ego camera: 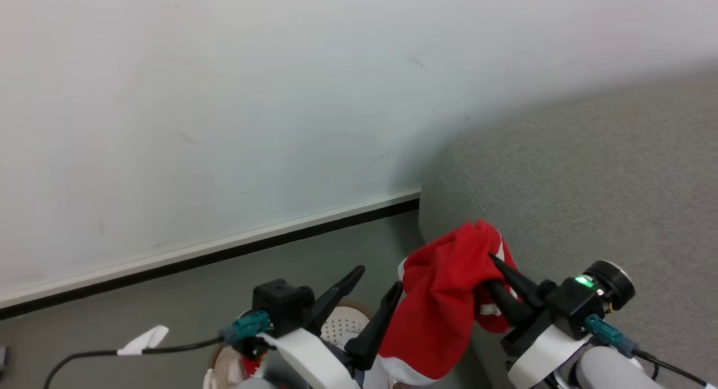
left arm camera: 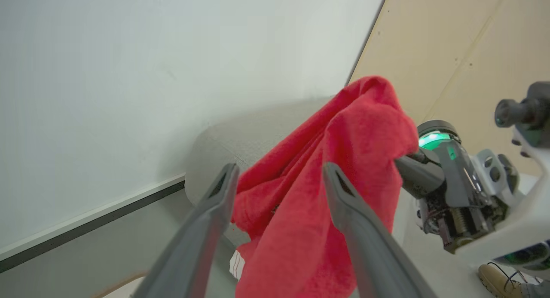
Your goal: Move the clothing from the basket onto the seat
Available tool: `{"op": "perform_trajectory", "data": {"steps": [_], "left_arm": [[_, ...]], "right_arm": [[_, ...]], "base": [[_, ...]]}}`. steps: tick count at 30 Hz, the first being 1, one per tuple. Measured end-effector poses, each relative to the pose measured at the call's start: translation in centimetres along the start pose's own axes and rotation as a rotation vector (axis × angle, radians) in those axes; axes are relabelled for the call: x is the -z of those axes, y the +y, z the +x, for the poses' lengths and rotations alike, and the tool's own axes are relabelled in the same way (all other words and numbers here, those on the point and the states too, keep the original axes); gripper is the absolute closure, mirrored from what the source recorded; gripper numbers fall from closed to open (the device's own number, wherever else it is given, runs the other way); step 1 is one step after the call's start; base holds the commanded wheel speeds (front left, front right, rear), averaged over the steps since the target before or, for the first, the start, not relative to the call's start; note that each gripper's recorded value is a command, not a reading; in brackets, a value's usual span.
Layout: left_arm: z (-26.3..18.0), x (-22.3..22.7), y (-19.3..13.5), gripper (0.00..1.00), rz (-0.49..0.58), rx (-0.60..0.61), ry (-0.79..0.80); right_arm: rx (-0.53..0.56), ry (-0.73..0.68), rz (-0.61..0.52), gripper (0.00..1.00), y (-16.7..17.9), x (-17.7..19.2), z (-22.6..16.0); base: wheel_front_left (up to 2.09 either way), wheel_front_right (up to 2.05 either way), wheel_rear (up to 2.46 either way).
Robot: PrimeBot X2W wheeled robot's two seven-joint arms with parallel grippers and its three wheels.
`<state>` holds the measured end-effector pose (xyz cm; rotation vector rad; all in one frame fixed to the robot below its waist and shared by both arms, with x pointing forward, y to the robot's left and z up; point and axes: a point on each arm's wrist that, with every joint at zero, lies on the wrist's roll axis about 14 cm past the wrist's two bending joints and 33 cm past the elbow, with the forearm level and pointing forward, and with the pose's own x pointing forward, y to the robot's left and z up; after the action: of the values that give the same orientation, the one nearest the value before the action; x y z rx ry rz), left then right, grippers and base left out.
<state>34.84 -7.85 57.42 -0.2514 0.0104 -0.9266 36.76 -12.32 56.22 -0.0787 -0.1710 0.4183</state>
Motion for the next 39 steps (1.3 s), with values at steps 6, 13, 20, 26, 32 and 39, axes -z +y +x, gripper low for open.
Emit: {"op": "perform_trajectory", "data": {"steps": [6, 13, 20, 26, 32, 39], "left_arm": [[1.9, 1.3, -2.1, 0.00, -0.021, 0.091, 0.025], [4.0, 2.8, -5.5, 0.00, -0.063, 0.223, 0.056], [5.8, 3.3, -6.8, 0.00, -0.093, 0.306, 0.064], [8.3, 2.6, -4.5, 0.00, -0.072, 0.342, 0.038], [11.2, 2.7, -0.3, 0.00, -0.020, 0.375, 0.011], [13.5, 5.4, 6.1, 0.00, -0.039, 0.316, -0.018]], "right_arm": [[0.149, 0.001, -0.041, 1.00, -4.9, -0.5, -3.4], [0.300, 0.034, -0.056, 1.00, -8.4, -0.1, -7.6], [0.419, 0.063, -0.041, 1.00, -11.0, 0.7, -9.2], [0.539, 0.028, -0.054, 1.00, -16.2, 0.0, -7.0], [0.577, 0.015, -0.163, 1.00, -22.4, -0.4, -1.2], [0.603, 0.116, -0.214, 1.00, -29.3, 3.9, 5.8]], "base": [[0.00, 0.00, 0.00], [0.00, 0.00, 0.00], [0.00, 0.00, 0.00], [0.00, 0.00, 0.00], [0.00, 0.00, 0.00], [0.00, 0.00, 0.00]]}}
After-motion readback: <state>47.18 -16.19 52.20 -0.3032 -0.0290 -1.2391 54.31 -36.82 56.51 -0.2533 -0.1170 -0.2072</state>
